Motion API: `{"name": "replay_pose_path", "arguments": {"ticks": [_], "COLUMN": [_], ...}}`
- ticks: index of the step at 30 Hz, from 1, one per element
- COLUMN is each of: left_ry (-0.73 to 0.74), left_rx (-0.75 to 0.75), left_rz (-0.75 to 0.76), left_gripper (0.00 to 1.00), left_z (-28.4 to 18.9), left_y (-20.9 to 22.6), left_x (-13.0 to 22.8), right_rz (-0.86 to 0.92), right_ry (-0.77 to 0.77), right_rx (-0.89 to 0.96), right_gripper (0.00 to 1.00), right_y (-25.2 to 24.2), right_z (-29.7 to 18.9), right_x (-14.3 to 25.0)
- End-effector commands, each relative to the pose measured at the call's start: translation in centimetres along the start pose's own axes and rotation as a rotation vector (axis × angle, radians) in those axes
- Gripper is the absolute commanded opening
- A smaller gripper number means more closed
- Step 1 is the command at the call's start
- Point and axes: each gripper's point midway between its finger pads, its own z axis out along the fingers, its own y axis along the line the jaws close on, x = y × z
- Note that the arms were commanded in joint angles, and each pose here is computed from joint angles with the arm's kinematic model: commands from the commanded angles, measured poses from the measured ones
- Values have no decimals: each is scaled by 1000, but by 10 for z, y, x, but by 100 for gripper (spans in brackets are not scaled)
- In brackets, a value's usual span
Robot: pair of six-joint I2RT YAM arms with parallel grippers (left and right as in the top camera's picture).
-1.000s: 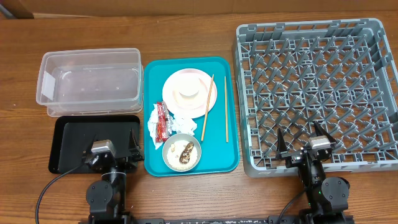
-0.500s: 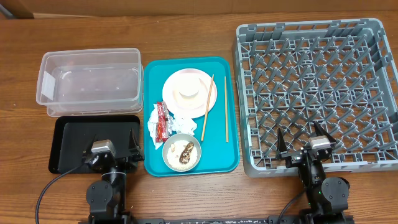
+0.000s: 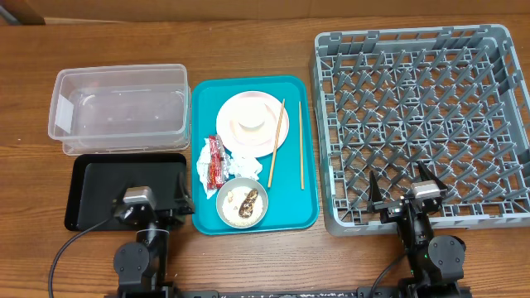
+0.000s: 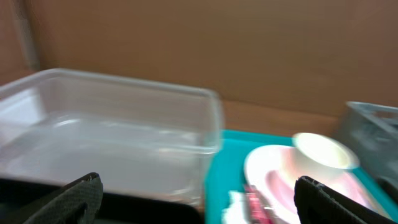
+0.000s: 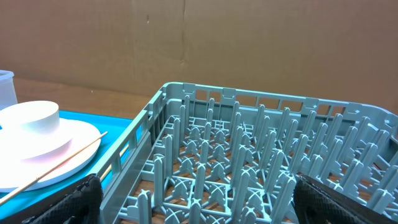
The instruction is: Sort waste into correct bins and load items into the dishwasher
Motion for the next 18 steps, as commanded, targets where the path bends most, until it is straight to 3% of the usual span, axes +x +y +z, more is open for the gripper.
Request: {"name": "replay_pose_path", "arguments": {"ticks": [1,6,15,18], "left_ry": [-10,40,119,223], "left_rx": [256,430,436,413], "left_rz": [-41,-162,-78,-33], "left_gripper": [100,100,100,100], "left_z": [-10,-34,-63,-55], "left_y": [-46,-80,-97,-97], "left_x": [-17,-49,-118,-130], "right_rz": [1,1,1,1], "right_ry": [-7,-7,-7,-7], "right_rx": [-4,-4,-4,-4], "right_gripper": [100,100,100,100], "right_y": [1,1,1,1], "right_z": [0,0,0,0], "right_x": [1,1,1,1]}}
